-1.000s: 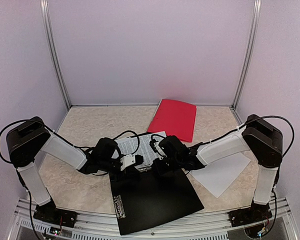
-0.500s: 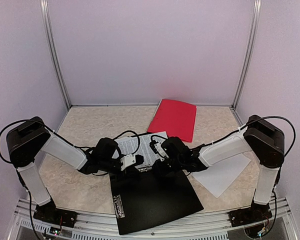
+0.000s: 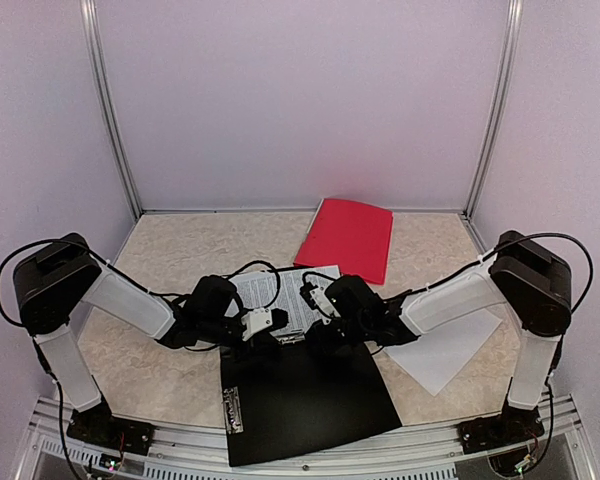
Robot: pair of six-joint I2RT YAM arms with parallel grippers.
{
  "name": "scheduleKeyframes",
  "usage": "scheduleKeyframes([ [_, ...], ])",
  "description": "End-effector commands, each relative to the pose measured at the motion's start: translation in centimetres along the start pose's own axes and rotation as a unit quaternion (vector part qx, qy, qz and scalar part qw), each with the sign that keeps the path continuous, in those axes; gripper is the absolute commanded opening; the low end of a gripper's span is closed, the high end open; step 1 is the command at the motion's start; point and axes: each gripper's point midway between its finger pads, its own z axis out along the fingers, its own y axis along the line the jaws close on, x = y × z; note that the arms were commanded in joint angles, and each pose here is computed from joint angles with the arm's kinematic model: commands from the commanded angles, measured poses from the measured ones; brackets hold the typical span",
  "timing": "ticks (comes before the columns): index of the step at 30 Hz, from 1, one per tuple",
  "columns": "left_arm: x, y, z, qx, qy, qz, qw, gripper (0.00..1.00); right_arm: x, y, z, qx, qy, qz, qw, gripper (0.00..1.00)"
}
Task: Put the files into the folder
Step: Clamp the file at the center of the board.
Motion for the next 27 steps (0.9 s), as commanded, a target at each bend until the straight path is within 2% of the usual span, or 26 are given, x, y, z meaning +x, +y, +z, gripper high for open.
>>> scheduleKeyframes([
  [1,3.2,-0.3,0.4,-0.001,0.059,-0.023,0.998,0.00,10.3,-1.8,-0.5,0.031,0.187,-0.012,0.982,0.00],
  [12,3.2,-0.5,0.5,0.004,0.061,-0.019,0.998,0.00,8.5,-1.2,-0.6,0.031,0.181,-0.017,0.983,0.00],
  [23,3.1,-0.5,0.4,0.002,0.060,-0.019,0.998,0.00,12.8,-2.7,0.0,0.039,0.220,-0.012,0.975,0.00],
  [27,3.2,-0.5,0.4,0.004,0.061,-0.019,0.998,0.00,12.4,-2.3,-0.2,0.033,0.217,-0.011,0.976,0.00],
])
